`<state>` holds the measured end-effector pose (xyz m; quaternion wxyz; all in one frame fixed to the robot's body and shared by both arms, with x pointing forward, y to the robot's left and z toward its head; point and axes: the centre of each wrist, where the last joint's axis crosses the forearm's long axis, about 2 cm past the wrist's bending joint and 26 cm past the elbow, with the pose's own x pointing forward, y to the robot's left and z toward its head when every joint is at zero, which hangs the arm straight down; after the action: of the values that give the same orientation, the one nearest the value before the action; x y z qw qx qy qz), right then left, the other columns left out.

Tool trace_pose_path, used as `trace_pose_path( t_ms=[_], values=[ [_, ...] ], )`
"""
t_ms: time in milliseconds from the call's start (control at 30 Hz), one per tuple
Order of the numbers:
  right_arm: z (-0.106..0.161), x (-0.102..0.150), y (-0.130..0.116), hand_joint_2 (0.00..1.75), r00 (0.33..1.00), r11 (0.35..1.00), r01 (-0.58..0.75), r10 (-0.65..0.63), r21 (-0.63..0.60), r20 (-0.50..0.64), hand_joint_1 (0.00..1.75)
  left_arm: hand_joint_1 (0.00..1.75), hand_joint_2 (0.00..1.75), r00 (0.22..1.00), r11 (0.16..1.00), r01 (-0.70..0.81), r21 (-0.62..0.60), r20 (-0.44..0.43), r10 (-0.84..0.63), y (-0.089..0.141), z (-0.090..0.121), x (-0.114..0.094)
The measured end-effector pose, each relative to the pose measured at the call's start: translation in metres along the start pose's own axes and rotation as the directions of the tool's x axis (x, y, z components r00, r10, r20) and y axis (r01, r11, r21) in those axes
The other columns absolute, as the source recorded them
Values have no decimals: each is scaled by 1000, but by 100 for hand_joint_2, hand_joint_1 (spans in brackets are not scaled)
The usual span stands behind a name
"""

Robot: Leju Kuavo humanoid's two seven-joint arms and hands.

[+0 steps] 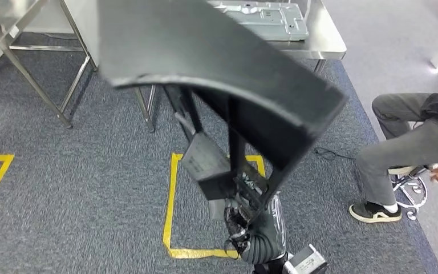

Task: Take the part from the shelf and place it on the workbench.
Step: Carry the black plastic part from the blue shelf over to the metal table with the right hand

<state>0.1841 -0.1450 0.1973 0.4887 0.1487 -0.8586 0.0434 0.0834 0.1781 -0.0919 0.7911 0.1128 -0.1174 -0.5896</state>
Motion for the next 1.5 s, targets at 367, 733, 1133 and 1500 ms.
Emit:
trace_pose_path(
  t_ms=[367,733,1133,1500],
  values=[
    [-3,3,-1,175,1000,1000,-1,1,19,18,175,0,175,1000,1000,-5,1,-7,5,-2,0,-3],
    [-1,-2,4,175,994,995,97,-98,22,55,175,0,175,995,995,-87,-49,-50,84,2,-4,-18],
    [-2,-14,4,175,993,994,112,-112,12,23,175,0,175,969,972,-228,-55,-114,221,-4,-5,-29],
    [-4,-16,6,175,994,994,106,-106,-1,20,175,0,175,967,970,-241,-42,-100,236,2,-6,-29]
  ],
)
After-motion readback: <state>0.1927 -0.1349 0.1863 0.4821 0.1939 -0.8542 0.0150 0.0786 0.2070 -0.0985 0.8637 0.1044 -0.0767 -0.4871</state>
